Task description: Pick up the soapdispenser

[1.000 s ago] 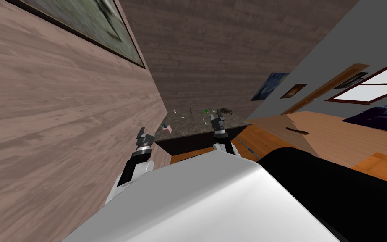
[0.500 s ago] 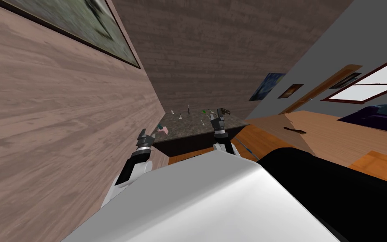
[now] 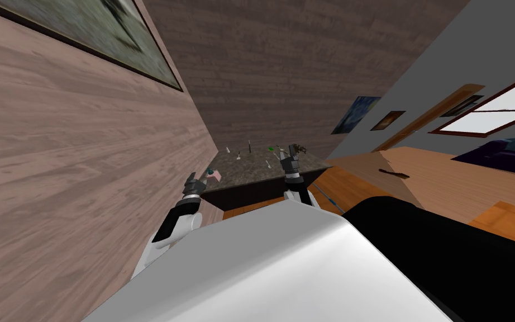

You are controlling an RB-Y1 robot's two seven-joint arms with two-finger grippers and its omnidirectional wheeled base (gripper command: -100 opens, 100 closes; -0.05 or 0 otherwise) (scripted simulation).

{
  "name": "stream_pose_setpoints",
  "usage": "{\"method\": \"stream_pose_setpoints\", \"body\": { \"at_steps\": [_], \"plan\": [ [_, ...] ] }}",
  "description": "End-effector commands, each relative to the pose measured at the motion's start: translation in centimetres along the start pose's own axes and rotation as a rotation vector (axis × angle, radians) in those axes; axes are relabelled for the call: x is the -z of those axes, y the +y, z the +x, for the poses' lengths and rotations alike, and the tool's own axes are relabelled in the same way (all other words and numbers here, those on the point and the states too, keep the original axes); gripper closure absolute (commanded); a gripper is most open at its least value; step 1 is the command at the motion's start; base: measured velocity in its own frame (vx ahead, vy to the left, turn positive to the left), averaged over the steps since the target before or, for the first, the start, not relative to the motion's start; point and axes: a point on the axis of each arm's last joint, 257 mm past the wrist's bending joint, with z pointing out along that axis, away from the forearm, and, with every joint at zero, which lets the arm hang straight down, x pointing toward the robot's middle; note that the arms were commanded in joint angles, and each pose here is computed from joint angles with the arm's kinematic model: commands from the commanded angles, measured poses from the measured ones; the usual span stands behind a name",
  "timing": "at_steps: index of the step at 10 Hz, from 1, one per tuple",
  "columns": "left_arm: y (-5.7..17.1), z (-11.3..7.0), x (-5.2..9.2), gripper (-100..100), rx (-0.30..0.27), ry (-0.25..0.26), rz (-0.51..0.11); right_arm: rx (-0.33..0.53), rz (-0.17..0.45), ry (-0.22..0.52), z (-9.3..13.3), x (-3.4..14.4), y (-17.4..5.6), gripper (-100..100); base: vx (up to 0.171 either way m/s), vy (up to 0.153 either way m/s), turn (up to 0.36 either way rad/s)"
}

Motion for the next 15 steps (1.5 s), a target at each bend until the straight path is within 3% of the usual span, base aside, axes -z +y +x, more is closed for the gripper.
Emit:
{"method": "stream_pose_setpoints", "body": {
  "at_steps": [1, 9, 15],
  "plan": [
    [0.4, -0.1, -0.1, -100, 0.002, -0.01, -0.029, 0.0, 0.0, 0.0, 0.0, 0.0, 0.0, 0, 0.06, -0.02, 0.008],
    [1.7, -0.4, -0.4, -100, 0.03, -0.052, -0.139, 0.0, 0.0, 0.0, 0.0, 0.0, 0.0, 0, 0.046, 0.0, 0.011],
    [2.8, 0.4, -0.3, -100, 0.132, -0.1, -0.204, 0.0, 0.0, 0.0, 0.0, 0.0, 0.0, 0, 0.052, 0.018, 0.017]
  ]
}}
